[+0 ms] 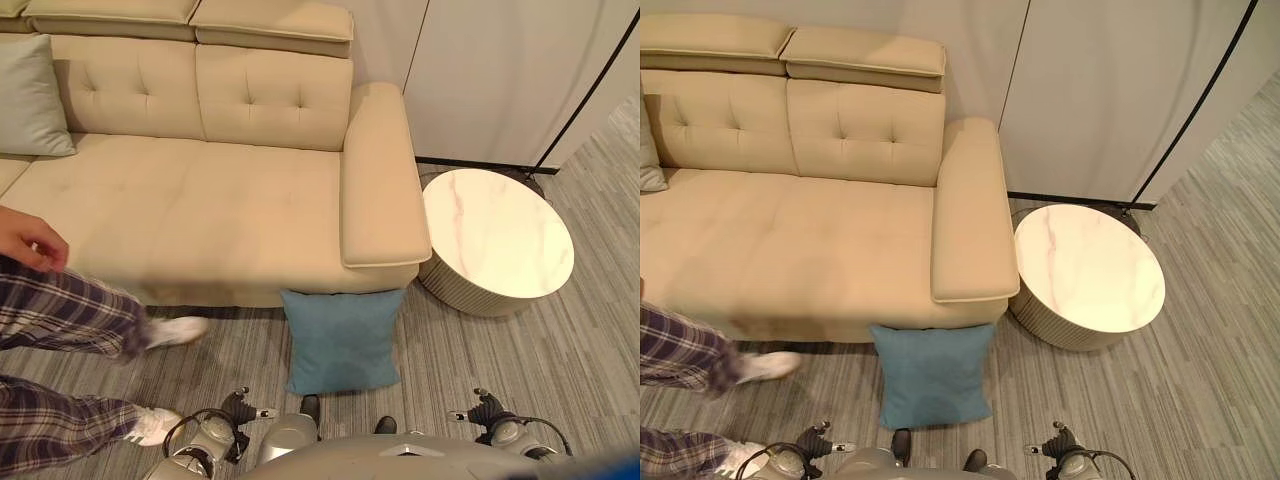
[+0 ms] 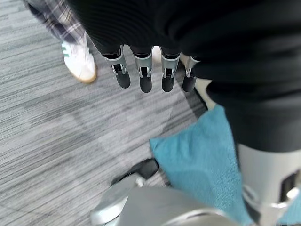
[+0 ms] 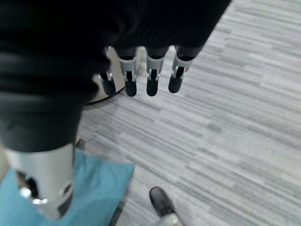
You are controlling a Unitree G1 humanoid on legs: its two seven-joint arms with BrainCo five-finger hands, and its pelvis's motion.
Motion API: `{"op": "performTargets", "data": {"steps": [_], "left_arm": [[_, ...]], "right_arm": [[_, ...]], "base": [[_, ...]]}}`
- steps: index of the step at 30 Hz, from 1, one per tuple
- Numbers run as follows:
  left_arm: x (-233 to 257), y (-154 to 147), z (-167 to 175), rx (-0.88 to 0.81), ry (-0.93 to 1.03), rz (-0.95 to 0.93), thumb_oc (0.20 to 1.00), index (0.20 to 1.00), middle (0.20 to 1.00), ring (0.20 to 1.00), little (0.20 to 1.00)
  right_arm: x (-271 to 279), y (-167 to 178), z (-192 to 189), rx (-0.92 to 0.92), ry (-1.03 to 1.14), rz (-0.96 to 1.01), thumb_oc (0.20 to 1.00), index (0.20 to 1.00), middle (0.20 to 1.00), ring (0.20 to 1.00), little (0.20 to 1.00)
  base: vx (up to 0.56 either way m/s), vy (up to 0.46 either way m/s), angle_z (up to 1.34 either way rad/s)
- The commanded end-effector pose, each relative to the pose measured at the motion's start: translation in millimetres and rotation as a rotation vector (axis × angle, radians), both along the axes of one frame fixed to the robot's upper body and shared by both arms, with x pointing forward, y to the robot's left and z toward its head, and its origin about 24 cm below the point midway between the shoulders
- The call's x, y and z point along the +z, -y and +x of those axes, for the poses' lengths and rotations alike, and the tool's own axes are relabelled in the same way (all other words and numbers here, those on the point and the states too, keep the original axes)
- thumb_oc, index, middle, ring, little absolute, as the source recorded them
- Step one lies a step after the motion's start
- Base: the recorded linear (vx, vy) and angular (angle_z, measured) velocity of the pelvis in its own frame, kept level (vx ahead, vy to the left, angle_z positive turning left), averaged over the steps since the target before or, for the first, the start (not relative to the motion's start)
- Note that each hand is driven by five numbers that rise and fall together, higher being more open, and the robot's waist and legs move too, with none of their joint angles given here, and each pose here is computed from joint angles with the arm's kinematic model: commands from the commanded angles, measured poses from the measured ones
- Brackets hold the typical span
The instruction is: Pick up all the scattered cushions and arrange them neatly on the sofa.
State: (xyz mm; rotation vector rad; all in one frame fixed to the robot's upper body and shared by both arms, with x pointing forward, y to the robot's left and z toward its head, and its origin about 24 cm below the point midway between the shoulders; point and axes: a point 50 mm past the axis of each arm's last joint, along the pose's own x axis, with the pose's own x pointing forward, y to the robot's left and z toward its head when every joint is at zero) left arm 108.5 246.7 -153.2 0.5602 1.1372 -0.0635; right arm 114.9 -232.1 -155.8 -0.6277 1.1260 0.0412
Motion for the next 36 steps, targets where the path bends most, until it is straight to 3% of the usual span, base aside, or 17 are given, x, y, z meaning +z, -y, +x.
{"op": "performTargets", "data": {"steps": [1, 14, 17, 21, 27, 36], "left_arm": [[7.0, 5.0, 28.3, 0.001, 0.072, -0.021, 1.0, 1.0, 1.0, 1.0, 1.0], [10.8, 5.0, 37.0, 0.109, 0.151, -0.047, 1.0, 1.0, 1.0, 1.0, 1.0], [23.0, 4.2, 61.8, 0.198, 0.281, -0.075, 1.0, 1.0, 1.0, 1.0, 1.0], [63.6, 9.4, 122.8, 0.293, 0.598, -0.145, 1.0, 1.0, 1.0, 1.0, 1.0], [75.7, 15.6, 141.3, 0.323, 0.672, -0.166, 1.0, 1.0, 1.0, 1.0, 1.0], [108.6, 35.5, 183.8, 0.239, 0.8, -0.174, 1.0, 1.0, 1.0, 1.0, 1.0]], "right_arm": [[10.1, 12.7, 21.0, 0.028, 0.06, -0.034, 1.0, 1.0, 1.0, 1.0, 1.0], [8.3, 19.0, 9.8, 0.022, 0.042, -0.078, 1.0, 1.0, 1.0, 1.0, 1.0], [16.5, 20.9, 29.3, -0.014, 0.13, -0.077, 1.0, 1.0, 1.0, 1.0, 1.0], [51.8, 19.7, 94.9, -0.091, 0.408, -0.038, 1.0, 1.0, 1.0, 1.0, 1.0], [89.4, 8.5, 146.2, -0.135, 0.642, -0.001, 1.0, 1.0, 1.0, 1.0, 1.0], [127.8, -6.1, 187.5, -0.242, 0.85, 0.067, 1.0, 1.0, 1.0, 1.0, 1.0]], "base": [[0.1, 0.153, -0.03], [0.07, -0.063, 0.34], [-0.11, -0.073, 0.28], [-0.38, -0.039, 0.18], [-0.1, -0.016, 0.12], [-0.08, 0.006, 0.05]]}}
